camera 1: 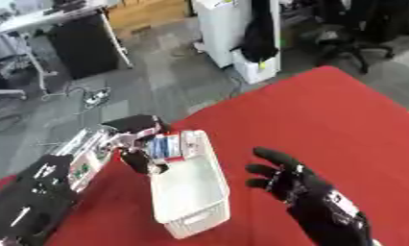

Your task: Pick up objects on the table and place them in the box.

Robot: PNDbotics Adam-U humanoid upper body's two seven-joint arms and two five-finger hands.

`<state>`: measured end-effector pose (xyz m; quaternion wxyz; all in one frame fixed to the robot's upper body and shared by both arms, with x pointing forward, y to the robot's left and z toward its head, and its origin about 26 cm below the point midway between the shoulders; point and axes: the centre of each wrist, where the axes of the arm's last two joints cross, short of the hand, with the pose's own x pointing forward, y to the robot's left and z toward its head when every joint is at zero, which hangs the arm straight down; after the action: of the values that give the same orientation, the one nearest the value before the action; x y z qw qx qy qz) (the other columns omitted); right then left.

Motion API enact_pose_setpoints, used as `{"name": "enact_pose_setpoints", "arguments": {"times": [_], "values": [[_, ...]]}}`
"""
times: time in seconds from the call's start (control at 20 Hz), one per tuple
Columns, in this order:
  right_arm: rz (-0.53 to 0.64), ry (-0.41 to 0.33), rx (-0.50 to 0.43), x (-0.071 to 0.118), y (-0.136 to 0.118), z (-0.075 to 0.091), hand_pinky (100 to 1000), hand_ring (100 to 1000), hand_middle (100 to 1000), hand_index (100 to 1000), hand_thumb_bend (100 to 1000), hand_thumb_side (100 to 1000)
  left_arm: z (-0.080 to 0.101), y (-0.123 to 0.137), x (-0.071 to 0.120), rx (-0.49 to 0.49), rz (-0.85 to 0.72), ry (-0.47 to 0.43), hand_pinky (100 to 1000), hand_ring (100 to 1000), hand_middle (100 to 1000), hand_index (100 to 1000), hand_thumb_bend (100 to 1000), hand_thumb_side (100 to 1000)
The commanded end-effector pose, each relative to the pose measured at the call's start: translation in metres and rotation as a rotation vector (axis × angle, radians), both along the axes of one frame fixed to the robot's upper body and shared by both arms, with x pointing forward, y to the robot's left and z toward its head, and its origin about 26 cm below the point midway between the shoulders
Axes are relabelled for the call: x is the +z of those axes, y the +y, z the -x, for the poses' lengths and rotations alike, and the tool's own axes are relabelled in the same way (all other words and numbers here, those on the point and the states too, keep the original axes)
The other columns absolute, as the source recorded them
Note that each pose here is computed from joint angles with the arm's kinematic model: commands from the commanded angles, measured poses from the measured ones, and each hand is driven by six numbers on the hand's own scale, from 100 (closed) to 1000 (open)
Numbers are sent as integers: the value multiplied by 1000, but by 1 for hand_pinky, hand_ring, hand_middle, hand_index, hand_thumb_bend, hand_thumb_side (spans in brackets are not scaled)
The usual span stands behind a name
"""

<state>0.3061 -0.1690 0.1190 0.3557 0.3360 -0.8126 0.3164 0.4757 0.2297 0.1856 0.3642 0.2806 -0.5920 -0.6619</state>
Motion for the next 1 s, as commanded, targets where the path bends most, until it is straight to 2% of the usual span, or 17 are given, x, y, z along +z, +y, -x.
{"name": "enact_pose_setpoints", "arguments": {"times": [0.05, 0.1, 0.15, 0.2, 0.25, 0.35, 0.45, 0.5, 0.65, 1.0], "values": [[-20, -23, 15, 8, 5, 3, 896, 946, 1000, 1000, 103, 1000, -2, 0, 21, -24, -4, -62, 245, 463, 510, 674, 194, 436], [-20, -23, 15, 8, 5, 3, 896, 946, 1000, 1000, 103, 1000, -2, 0, 22, -28, 0, -67, 241, 459, 507, 672, 196, 429], [-21, -22, 15, 8, 4, 3, 896, 945, 1000, 1000, 100, 1000, -2, 0, 22, -33, 3, -73, 323, 524, 561, 708, 184, 545], [-21, -21, 15, 8, 4, 4, 896, 945, 1000, 1000, 100, 1000, -2, 1, 23, -39, 6, -80, 323, 524, 561, 708, 184, 545], [-22, -20, 15, 8, 4, 4, 896, 944, 999, 1000, 100, 1000, -2, 1, 24, -47, 9, -88, 458, 652, 675, 779, 201, 715], [-22, -19, 15, 8, 4, 4, 895, 944, 998, 1000, 100, 1000, -2, 1, 27, -63, 18, -101, 621, 775, 773, 839, 236, 824], [-22, -18, 14, 8, 4, 4, 895, 943, 998, 1000, 100, 1000, -2, 1, 29, -78, 29, -112, 734, 851, 837, 886, 282, 903], [-22, -18, 15, 8, 4, 4, 895, 943, 998, 1000, 100, 1000, -2, 1, 30, -84, 32, -115, 734, 851, 837, 886, 282, 903], [-22, -18, 15, 9, 4, 4, 895, 943, 997, 1000, 100, 1000, -2, 2, 29, -96, 34, -116, 864, 933, 910, 956, 340, 997], [-19, -18, 15, 9, 3, 5, 894, 942, 997, 1000, 100, 1000, -2, 4, 29, -104, 34, -124, 894, 956, 939, 1000, 367, 1000]]}}
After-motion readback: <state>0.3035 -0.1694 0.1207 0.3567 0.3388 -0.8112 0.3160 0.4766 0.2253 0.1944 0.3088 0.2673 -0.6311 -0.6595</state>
